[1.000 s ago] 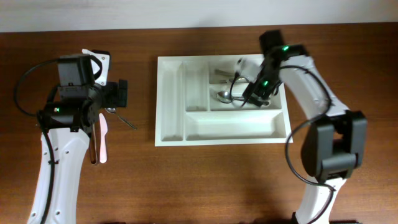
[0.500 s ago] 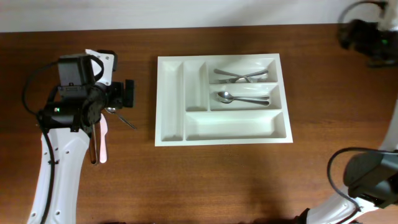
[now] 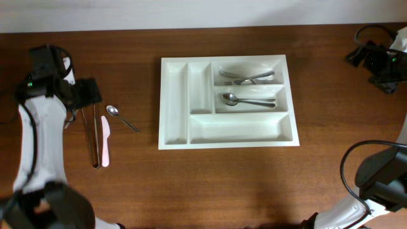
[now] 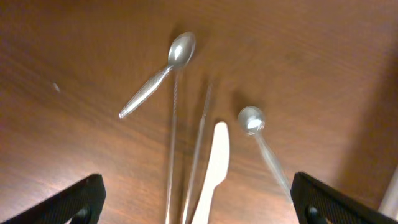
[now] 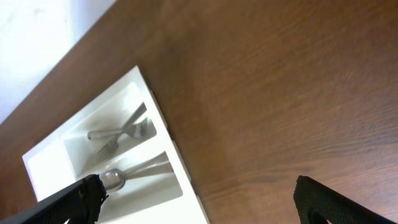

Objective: Pack container
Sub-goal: 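Grasp the chopsticks on the left with the left gripper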

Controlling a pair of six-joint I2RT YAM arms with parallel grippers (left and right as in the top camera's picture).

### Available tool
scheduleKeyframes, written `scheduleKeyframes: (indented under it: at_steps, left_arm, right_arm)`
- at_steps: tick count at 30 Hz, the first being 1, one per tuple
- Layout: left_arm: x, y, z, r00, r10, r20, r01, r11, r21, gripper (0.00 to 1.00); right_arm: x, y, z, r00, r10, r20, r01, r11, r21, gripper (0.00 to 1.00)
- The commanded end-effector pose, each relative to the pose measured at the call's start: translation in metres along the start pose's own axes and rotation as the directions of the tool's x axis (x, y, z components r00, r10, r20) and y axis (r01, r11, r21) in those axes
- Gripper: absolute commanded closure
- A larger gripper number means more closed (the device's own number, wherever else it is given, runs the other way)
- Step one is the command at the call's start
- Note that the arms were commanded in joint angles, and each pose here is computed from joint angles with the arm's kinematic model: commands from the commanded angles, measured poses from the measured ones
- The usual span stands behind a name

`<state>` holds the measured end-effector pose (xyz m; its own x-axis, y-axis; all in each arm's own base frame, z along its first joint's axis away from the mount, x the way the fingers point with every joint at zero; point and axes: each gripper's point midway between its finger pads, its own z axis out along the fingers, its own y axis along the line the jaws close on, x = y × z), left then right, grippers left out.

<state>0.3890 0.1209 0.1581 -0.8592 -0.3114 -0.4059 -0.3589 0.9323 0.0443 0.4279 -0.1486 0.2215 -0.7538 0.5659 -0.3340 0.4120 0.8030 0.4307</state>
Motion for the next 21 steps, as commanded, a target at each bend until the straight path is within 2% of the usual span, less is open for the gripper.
scheduleKeyframes:
  at_steps: [1,4,6,8,12,16,21]
  left_arm:
    - [0.009,0.007,0.032,0.994,-0.038,-0.098,0.04,0.999,0.015,0.03]
    - [0.026,0.016,0.056,0.98,-0.053,-0.192,0.054,0.999,-0.004,0.11]
    - [0.036,0.023,0.071,0.968,-0.06,-0.242,0.058,0.998,-0.017,0.2]
    - [0.043,0.03,0.083,0.958,-0.078,-0.276,0.074,0.997,-0.025,0.23]
    - [0.047,0.041,0.097,0.95,-0.095,-0.298,0.09,0.996,-0.031,0.24]
    - [0.052,0.041,0.109,0.948,-0.018,-0.319,0.018,1.0,-0.005,0.24]
    - [0.067,0.039,0.132,0.926,-0.013,-0.378,0.014,1.0,-0.002,0.28]
  right_arm:
    - [0.009,0.008,0.006,0.999,0.005,-0.036,-0.006,1.0,-0.018,0.01]
    - [0.012,0.008,0.006,0.999,0.01,-0.047,-0.011,1.0,-0.016,0.01]
    - [0.012,0.008,0.006,0.999,0.01,-0.047,-0.011,1.0,-0.016,0.01]
    - [0.014,0.007,0.006,0.998,0.014,-0.055,-0.014,1.0,-0.015,0.01]
    - [0.018,0.007,0.006,0.997,0.021,-0.073,-0.022,1.0,-0.011,0.01]
    - [0.02,0.006,0.006,0.996,0.025,-0.081,-0.026,1.0,-0.009,0.01]
    - [0.022,0.006,0.005,0.996,0.029,-0.089,-0.03,1.0,-0.007,0.01]
